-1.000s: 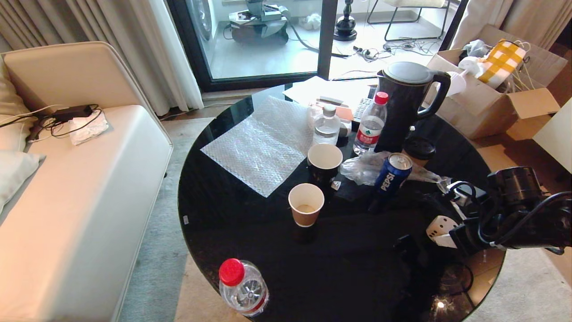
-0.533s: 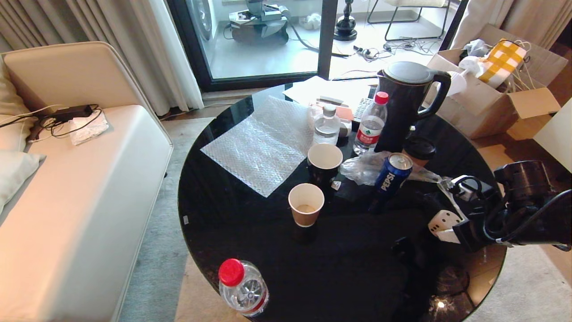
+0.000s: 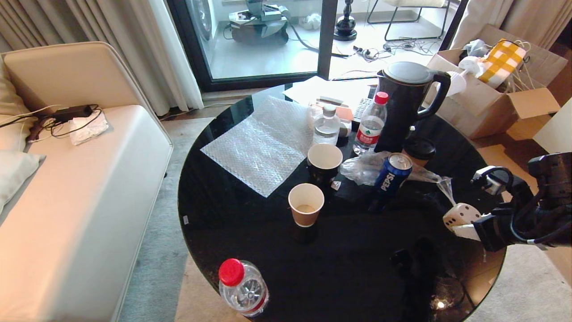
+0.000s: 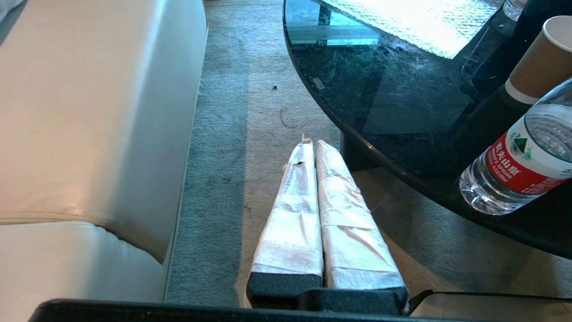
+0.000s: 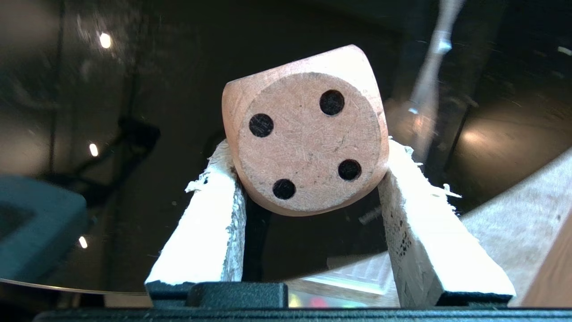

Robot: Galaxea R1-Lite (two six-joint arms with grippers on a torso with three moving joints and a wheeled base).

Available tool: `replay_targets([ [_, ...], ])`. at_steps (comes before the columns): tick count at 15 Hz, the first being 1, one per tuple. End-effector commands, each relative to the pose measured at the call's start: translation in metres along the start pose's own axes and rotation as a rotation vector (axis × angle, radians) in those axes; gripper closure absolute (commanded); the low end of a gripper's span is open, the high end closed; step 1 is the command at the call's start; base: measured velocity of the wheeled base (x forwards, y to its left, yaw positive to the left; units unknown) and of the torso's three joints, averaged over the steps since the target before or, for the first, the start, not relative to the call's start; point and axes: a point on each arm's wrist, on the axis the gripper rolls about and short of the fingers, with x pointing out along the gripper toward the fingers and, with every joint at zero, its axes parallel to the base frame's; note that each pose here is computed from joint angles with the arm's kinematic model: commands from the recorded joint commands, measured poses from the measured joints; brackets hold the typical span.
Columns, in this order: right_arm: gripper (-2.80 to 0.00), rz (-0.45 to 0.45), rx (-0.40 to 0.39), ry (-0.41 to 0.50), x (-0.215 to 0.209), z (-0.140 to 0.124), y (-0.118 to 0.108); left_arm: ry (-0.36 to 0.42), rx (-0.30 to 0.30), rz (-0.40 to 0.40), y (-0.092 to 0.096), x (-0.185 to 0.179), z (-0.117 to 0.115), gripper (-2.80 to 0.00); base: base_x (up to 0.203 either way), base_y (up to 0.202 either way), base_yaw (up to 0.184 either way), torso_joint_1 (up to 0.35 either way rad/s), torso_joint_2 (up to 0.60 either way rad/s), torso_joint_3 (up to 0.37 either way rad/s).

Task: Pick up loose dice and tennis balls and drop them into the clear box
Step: Put the toys in the box

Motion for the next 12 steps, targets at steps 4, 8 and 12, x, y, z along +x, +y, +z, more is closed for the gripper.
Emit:
replay_targets([
  [4, 0.0, -0.05, 0.107, -0.122, -0.044, 0.005, 0.003, 0.0, 0.0, 0.001, 0.0, 0.0, 0.0, 0.0, 0.0, 0.0, 0.0, 0.0, 0.0, 0.0],
  [8, 0.0, -0.054, 0.145, -0.122, -0.064, -0.005, 0.009, 0.0, 0.0, 0.001, 0.0, 0.0, 0.0, 0.0, 0.0, 0.0, 0.0, 0.0, 0.0, 0.0],
  [12, 0.0, -0.12, 0.177, -0.21, -0.12, -0.045, 0.031, 0.0, 0.0, 0.001, 0.0, 0.0, 0.0, 0.0, 0.0, 0.0, 0.0, 0.0, 0.0, 0.0],
])
